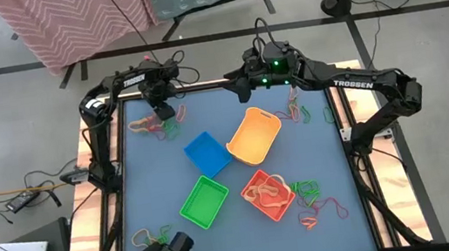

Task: Sort rubber bands into baskets
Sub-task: Put the yellow rubber band into the orange bin

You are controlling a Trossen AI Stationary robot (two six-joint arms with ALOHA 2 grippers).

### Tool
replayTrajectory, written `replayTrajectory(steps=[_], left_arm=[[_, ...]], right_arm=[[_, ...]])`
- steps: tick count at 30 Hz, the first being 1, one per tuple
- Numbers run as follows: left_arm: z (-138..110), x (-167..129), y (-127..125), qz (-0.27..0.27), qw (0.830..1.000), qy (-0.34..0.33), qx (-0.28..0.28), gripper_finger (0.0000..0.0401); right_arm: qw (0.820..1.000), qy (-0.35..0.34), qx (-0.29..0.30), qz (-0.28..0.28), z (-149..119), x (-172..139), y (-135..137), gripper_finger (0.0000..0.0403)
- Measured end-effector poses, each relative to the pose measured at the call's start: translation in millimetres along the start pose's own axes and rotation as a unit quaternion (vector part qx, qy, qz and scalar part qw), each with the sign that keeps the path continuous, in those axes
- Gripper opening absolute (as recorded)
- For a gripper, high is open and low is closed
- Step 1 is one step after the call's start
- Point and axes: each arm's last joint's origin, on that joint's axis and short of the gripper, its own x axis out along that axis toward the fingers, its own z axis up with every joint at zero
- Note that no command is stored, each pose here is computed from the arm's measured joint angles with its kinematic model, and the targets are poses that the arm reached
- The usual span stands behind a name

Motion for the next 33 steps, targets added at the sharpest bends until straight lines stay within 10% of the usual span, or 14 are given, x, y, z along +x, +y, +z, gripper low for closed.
replayTrajectory(steps=[9,17,33], left_arm=[[-2,0,0,-0.01,1.0,0.005,-0.001,0.0143],[-1,0,-4,-0.039,0.999,-0.003,-0.007,0.0013],[-38,-82,-4,-0.018,0.987,-0.142,-0.075,0.0001]], right_arm=[[1.0,0.0,0.0,0.0,0,0,0,0.0252],[1.0,0.003,-0.001,0.006,0,0,0,0.0252],[0.999,-0.005,-0.018,0.037,5,-1,-1,0.0252]])
